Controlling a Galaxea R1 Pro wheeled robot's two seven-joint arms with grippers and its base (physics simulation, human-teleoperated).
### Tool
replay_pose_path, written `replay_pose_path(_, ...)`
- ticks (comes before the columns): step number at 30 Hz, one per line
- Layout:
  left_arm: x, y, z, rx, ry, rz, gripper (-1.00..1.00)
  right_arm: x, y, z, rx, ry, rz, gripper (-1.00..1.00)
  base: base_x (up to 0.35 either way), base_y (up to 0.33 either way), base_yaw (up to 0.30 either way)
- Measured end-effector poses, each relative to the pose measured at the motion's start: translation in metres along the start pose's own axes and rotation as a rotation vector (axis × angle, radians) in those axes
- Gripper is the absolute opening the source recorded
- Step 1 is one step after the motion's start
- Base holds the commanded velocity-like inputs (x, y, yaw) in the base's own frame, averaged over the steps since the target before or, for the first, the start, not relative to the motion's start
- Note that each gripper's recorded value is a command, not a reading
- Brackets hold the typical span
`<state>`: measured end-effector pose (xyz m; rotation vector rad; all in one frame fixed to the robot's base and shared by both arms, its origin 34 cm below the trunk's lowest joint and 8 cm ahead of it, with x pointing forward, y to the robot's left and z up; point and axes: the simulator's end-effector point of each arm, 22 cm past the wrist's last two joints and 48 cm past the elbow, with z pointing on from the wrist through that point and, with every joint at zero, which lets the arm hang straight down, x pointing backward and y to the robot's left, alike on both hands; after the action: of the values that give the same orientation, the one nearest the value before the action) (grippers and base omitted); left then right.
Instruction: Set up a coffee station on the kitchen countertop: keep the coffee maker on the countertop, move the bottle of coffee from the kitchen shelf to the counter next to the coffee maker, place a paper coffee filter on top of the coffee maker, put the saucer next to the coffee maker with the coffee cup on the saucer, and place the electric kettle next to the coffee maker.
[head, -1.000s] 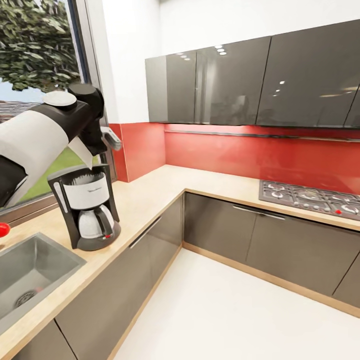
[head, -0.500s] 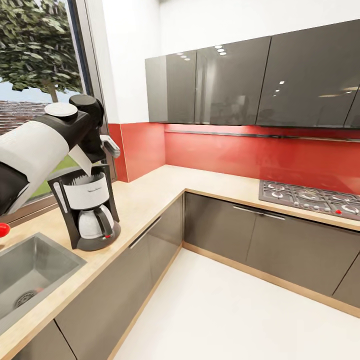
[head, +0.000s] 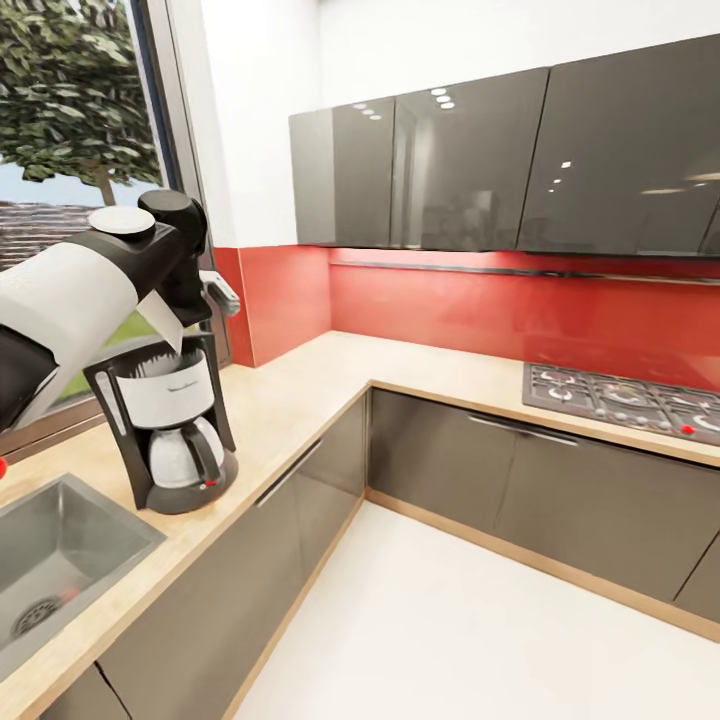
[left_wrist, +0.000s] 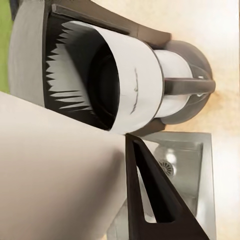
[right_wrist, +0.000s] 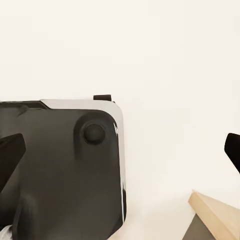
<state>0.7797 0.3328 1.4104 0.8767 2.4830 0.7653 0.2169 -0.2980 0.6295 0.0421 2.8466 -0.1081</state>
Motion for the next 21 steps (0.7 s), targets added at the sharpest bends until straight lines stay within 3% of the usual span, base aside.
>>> replay_pose_path(6,0.000,-0.001,0.001,0.001,0.001,0.000,-1.00,0.000,0.000,0.000,0.000,0.000,0.000,1.00,0.169,0.131,0.012)
replay_pose_path(11,0.000,0.008,0.001,-0.036,0.000,0.000,-1.00,0.000,0.000,0.000,0.000,0.000,-0.001,1.00,0.014,0.010,0.157)
replay_pose_path(21,-0.002,0.013,0.000,-0.065,-0.003,0.003,-1.00,0.000,0.000,0.000,0.000,0.000,0.000,1.00,0.001,0.000,0.013)
